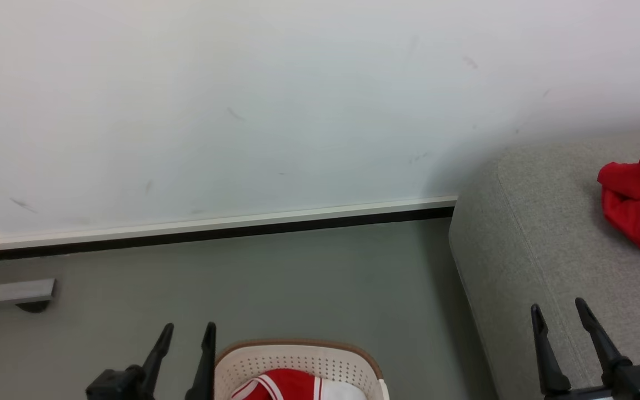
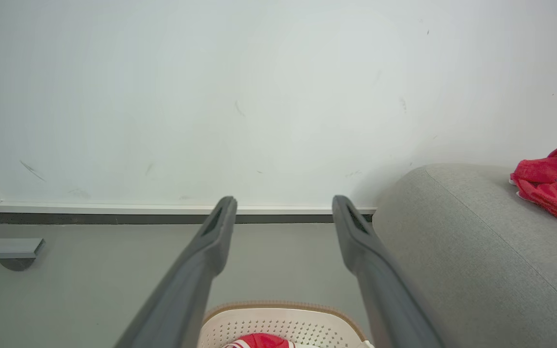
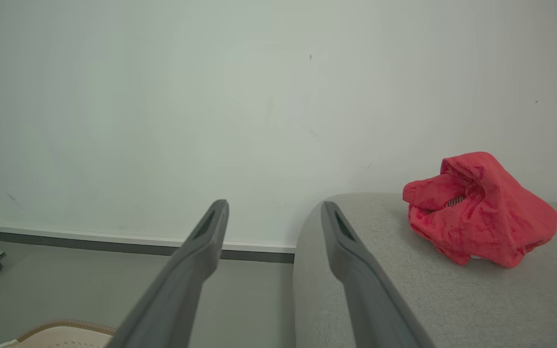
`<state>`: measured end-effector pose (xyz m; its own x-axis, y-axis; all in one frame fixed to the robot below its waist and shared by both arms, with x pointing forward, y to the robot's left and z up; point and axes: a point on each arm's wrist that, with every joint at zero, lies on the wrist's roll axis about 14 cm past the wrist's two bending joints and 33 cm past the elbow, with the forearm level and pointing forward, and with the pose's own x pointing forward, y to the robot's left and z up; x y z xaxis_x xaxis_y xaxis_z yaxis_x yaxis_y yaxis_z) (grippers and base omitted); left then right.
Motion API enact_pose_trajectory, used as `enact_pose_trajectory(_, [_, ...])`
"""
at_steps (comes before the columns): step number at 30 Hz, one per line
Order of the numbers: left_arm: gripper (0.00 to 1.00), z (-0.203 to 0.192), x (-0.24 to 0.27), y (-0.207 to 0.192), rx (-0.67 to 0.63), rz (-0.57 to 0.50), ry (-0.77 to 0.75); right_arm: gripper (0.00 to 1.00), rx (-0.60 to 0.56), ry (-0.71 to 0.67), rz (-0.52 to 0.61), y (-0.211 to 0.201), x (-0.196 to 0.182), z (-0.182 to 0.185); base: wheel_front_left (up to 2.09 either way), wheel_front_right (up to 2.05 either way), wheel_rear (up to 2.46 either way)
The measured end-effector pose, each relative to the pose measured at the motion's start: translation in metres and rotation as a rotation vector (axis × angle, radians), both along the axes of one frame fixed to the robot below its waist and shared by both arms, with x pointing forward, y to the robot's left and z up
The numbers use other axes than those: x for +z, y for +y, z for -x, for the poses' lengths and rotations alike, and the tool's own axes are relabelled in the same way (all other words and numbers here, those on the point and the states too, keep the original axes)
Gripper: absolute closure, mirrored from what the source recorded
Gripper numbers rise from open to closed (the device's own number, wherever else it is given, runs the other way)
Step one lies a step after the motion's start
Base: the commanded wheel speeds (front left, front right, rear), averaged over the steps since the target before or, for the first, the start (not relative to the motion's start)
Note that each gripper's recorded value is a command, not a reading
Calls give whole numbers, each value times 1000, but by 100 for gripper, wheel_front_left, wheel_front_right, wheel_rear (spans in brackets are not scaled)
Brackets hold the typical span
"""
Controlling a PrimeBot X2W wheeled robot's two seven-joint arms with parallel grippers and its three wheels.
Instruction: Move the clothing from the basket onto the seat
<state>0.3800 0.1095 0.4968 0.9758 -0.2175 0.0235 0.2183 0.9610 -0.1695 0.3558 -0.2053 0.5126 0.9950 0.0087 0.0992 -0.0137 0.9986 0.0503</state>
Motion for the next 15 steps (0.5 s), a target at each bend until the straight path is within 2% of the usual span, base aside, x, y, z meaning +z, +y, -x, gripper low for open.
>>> enact_pose_trajectory(4, [0, 8, 2, 17, 48, -6, -12, 0, 21, 27, -25, 13, -10, 7, 0, 0, 0])
enact_pose_trajectory(15, [0, 19, -1, 36, 110, 10, -11, 0, 10, 64, -43, 13, -23, 19, 0, 0, 0])
